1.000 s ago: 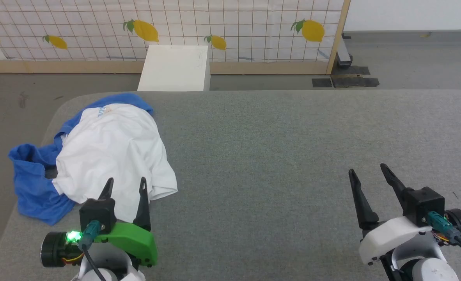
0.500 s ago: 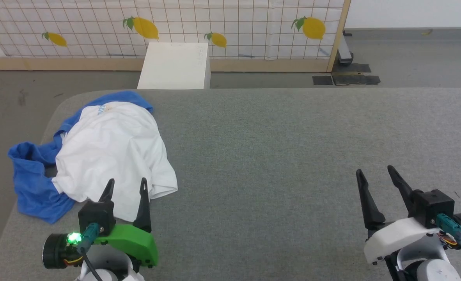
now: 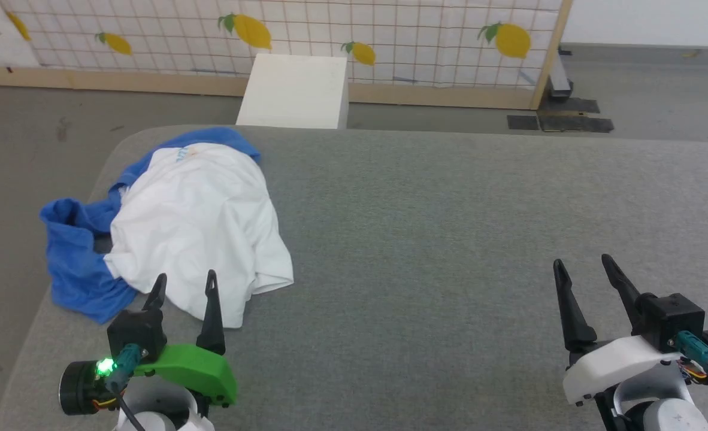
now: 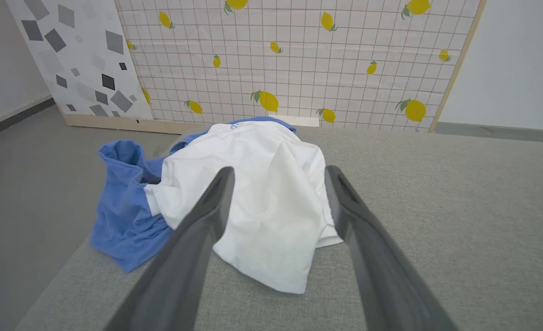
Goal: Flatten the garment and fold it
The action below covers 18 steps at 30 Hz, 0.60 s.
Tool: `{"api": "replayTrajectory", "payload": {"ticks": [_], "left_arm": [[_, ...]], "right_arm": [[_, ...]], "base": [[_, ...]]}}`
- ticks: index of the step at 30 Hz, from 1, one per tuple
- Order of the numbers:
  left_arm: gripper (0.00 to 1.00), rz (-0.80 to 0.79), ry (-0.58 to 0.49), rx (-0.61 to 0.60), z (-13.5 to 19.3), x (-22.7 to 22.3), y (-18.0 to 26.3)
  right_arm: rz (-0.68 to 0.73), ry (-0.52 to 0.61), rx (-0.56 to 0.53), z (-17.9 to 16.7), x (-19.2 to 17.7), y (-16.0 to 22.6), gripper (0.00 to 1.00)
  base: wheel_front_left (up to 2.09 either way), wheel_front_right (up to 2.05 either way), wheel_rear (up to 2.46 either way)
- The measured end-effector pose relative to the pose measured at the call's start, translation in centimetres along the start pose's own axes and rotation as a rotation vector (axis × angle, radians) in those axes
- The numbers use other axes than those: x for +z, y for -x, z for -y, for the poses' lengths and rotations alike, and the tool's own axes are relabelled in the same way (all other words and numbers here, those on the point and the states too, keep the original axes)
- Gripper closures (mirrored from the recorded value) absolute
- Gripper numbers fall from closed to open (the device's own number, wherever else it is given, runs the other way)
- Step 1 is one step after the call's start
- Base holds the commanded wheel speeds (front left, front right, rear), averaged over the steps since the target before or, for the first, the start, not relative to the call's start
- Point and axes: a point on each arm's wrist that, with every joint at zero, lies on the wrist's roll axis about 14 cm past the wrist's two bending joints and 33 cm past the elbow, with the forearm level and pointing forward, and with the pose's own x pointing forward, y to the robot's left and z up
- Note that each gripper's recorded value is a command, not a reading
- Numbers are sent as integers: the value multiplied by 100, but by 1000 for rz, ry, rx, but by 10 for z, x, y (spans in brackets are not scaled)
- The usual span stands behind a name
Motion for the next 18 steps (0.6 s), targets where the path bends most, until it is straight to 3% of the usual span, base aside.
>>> {"api": "replayTrajectory", "payload": {"ticks": [18], "left_arm": [[0, 14, 30, 191, -57, -1, 29]], "right_arm": [[-19, -12, 130, -43, -14, -28, 0]], "base": [[0, 0, 0]]}}
